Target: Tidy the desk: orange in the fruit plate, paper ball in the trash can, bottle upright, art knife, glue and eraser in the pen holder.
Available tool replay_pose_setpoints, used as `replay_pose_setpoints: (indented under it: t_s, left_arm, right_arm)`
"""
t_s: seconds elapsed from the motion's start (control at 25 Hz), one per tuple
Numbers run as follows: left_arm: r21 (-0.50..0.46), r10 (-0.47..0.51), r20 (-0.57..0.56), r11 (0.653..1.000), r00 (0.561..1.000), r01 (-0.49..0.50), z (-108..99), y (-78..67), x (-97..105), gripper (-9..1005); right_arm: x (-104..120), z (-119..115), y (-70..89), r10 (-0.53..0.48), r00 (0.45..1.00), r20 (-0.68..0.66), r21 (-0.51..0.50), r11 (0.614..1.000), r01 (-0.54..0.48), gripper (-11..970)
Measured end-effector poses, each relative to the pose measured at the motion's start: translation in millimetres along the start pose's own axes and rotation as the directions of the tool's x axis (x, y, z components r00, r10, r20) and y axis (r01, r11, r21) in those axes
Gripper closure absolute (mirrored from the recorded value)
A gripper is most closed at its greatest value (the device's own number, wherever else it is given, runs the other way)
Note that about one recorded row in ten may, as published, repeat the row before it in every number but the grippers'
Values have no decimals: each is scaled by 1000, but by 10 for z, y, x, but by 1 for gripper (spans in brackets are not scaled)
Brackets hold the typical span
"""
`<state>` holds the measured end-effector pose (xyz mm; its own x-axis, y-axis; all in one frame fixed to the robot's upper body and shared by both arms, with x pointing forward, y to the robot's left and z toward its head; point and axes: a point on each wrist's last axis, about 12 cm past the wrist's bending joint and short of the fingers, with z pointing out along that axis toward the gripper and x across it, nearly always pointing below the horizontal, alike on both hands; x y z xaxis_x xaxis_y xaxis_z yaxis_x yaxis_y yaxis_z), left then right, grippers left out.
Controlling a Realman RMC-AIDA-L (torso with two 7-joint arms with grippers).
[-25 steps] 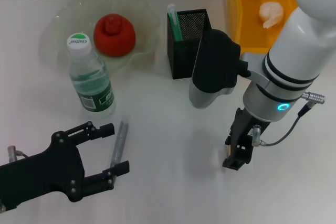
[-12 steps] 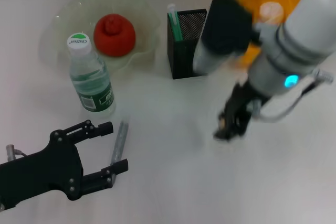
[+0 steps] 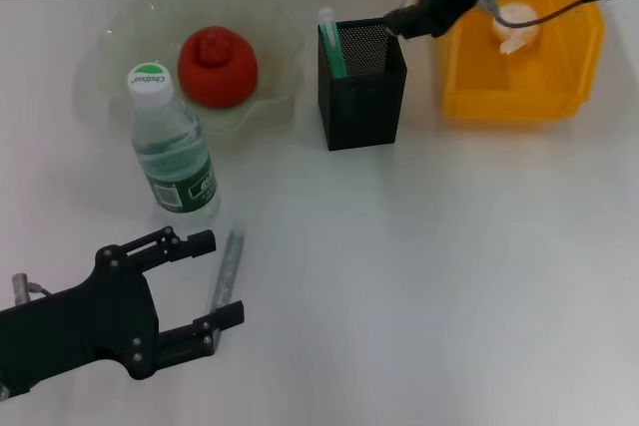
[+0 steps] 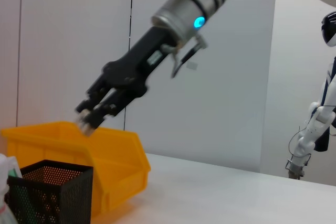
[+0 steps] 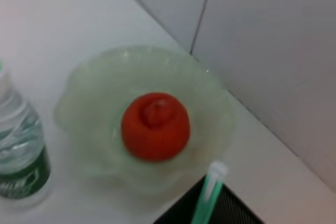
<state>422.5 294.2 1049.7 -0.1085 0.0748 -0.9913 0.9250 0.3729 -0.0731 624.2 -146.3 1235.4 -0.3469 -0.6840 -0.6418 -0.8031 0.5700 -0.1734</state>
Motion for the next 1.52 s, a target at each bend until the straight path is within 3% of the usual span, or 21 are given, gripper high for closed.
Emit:
replay_pose_setpoints:
  t_s: [0.08, 0.4, 0.64, 0.84, 0.88, 0.92, 1.0, 1.08, 1.2, 1.32, 1.4, 1.44, 1.48, 1.52]
  left_arm:
    - [0, 1, 0, 1000, 1000, -1, 2, 5, -3, 267]
    - [1, 0, 1, 1000, 1000, 0, 7, 6, -5, 268]
    - [14, -7, 10, 1000, 1000, 7, -7, -10, -29, 269]
    - [38, -32, 19, 999, 999, 31, -2, 8, -85, 270]
    - [43, -49, 18, 998, 999, 48, 5, 24, -139, 270]
    - [52, -53, 14, 997, 999, 52, 18, 34, -212, 270]
    - [52, -53, 14, 997, 999, 52, 18, 34, -212, 270]
    - [29, -62, -63, 998, 996, 64, 73, 43, -428, 270]
    - [-12, -100, -146, 995, 984, 100, 161, 65, -579, 271]
    - [-12, -100, -146, 995, 984, 100, 161, 65, -579, 271]
    - [-51, -128, -205, 991, 970, 120, 215, 65, -644, 271]
    - [-198, -207, -402, 971, 892, 136, 474, 32, -802, 271]
    - [-227, -224, -451, 965, 864, 131, 535, 19, -826, 271]
    - [-227, -224, -451, 965, 864, 131, 535, 19, -826, 271]
  right_arm:
    - [-17, 182, -50, 16, 1000, 5, 2, 1000, -16, 556]
    - [-15, 406, -41, 31, 999, -40, -30, 999, -32, 556]
    - [33, 399, -26, 59, 998, -26, -47, 997, -61, 486]
    - [168, 165, -7, 114, 987, 112, -79, 991, -106, 428]
    - [328, -5, 51, 114, 972, 206, -101, 990, -94, 390]
    - [328, -5, 51, 114, 972, 206, -101, 990, -94, 352]
    - [540, -167, 135, 100, 949, 301, -120, 991, -67, 277]
    - [805, -275, 223, 85, 922, 378, -135, 990, -36, 201]
    - [1288, -373, 360, 66, 881, 468, -140, 990, 1, 178]
    - [1738, -379, 490, 93, 856, 509, -162, 987, -11, 180]
    - [2004, -368, 558, 119, 845, 522, -182, 983, -26, 181]
    - [2129, -360, 592, 135, 838, 528, -195, 980, -35, 181]
    - [2247, -352, 631, 151, 831, 536, -209, 977, -42, 181]
    - [2347, -343, 660, 162, 825, 541, -219, 975, -48, 182]
